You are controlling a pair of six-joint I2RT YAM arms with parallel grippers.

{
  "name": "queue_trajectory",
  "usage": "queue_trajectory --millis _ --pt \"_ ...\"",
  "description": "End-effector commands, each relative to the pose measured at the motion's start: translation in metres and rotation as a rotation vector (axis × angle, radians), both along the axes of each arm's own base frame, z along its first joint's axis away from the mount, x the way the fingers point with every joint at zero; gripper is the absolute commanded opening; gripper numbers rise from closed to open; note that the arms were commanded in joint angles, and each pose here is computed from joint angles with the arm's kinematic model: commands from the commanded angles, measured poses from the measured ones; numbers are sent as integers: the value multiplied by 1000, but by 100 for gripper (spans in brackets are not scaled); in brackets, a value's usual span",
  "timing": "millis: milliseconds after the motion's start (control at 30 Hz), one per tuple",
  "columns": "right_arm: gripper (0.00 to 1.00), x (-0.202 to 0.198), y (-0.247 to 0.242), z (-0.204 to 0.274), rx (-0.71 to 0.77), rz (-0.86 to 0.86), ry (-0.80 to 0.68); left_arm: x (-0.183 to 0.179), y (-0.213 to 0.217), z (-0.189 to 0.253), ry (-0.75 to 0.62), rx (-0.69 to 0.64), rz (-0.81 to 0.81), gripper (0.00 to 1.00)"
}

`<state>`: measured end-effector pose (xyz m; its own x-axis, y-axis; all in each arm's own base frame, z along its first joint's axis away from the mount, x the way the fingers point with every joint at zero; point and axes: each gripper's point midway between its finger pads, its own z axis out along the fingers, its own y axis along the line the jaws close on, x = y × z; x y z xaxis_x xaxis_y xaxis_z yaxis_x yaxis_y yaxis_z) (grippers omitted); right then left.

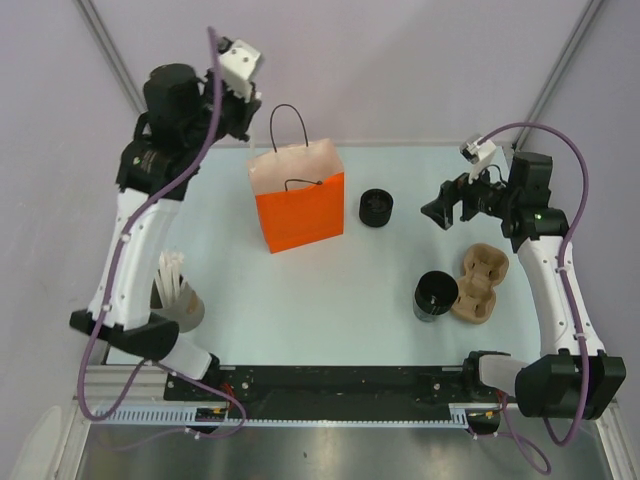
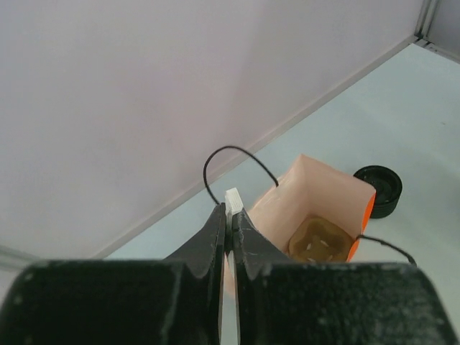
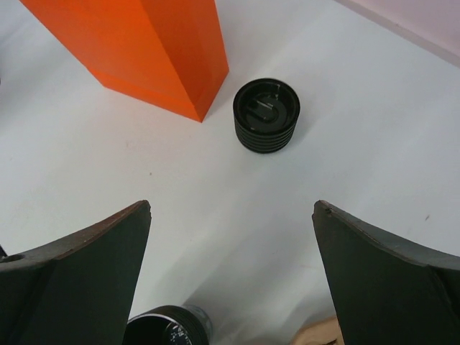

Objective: Pack the takeout coffee

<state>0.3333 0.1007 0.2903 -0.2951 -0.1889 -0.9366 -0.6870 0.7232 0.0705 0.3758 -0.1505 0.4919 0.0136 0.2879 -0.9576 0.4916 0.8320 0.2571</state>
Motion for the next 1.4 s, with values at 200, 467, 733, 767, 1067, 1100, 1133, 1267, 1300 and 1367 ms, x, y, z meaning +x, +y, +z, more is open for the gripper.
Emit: queue_trajectory --millis 200,467,733,767,1067,1100,1133,1267,1300,1367 --pt "100 -5 -5 -13 -26 -5 53 16 -75 25 -167 150 -32 8" --pt "100 -3 -11 -27 -22 -8 94 37 -124 -15 -131 204 -94 7" --pt "100 -4 -12 -33 -6 4 107 67 -148 -62 -94 283 -87 5" --pt "100 -3 -12 -33 -7 4 106 69 -150 -64 -98 284 -87 5" --pt "100 -4 -11 -35 -7 15 112 63 -167 -106 -59 337 -125 4" --pt "100 -5 -10 -36 -7 17 114 63 -169 -116 -43 348 -130 4" --pt "100 -5 -10 -35 -8 18 108 63 -169 -120 -38 352 -130 4" --pt "100 -7 -10 -34 -7 23 108 64 -169 -136 -18 370 -128 4" --pt "100 -6 -10 -34 -7 24 106 64 -170 -143 -11 381 -133 5" --pt "100 -7 -9 -33 -8 27 104 65 -168 -148 -6 388 -125 5"
